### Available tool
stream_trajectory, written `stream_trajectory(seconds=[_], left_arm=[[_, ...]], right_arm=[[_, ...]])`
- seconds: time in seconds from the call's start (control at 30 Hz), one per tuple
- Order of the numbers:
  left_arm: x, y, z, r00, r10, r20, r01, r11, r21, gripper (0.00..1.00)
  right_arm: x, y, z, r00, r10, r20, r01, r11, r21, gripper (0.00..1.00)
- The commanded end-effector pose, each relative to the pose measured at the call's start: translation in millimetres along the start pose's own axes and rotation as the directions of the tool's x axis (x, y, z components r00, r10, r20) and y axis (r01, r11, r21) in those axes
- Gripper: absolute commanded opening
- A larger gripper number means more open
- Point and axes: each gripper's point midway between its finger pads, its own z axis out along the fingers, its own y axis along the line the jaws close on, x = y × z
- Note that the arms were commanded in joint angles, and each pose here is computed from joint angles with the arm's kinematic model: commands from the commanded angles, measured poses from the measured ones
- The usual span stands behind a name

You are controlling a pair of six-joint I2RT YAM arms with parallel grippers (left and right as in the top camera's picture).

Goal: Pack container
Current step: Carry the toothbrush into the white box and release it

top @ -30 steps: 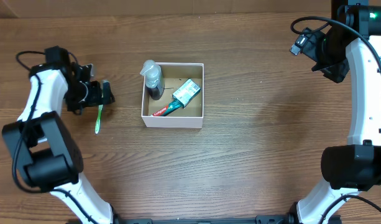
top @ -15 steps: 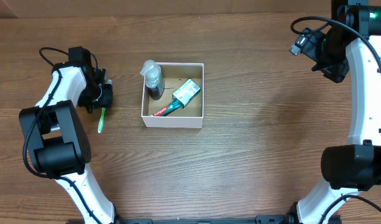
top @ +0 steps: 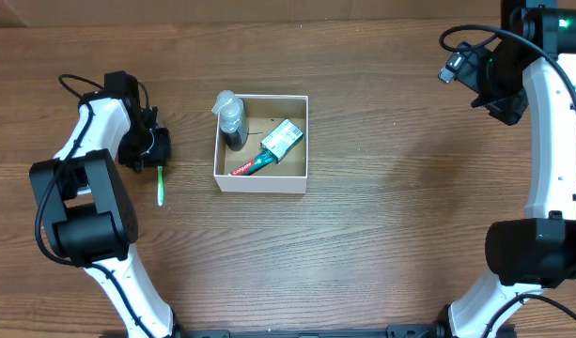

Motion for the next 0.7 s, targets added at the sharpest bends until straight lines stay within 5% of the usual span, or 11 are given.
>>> stream_trajectory(seconds=[0.0,0.2,0.4,0.53,0.67], left_arm=[[-13,-14,-21,1.000,-0.021,-0.007,0.021,0.997,0.079,0.04],[-36,-25,-121,0.994,-0.006,0.107,-0.005,0.994,0.106,0.04],[-32,-57,-251,0.916,0.052,0.398,-0.133,0.975,0.178,0.04],[-3,-106,-313,0.790,0.237,0.566,-0.370,0.920,0.132,0.04],[32,-179,-332,0.622,0.474,0.624,-0.639,0.767,0.054,0.08]], right_arm=[[-3,-1,-1,1.000,0.002,0.014,-0.002,1.000,0.004,1.00],[-3,-1,-1,1.000,0.002,0.014,-0.002,1.000,0.004,1.00],[-3,-1,-1,1.000,0.002,0.014,-0.002,1.000,0.004,1.00],[-3,-1,-1,1.000,0.002,0.014,-0.002,1.000,0.004,1.00],[-3,-1,-1,1.000,0.002,0.014,-0.002,1.000,0.004,1.00]])
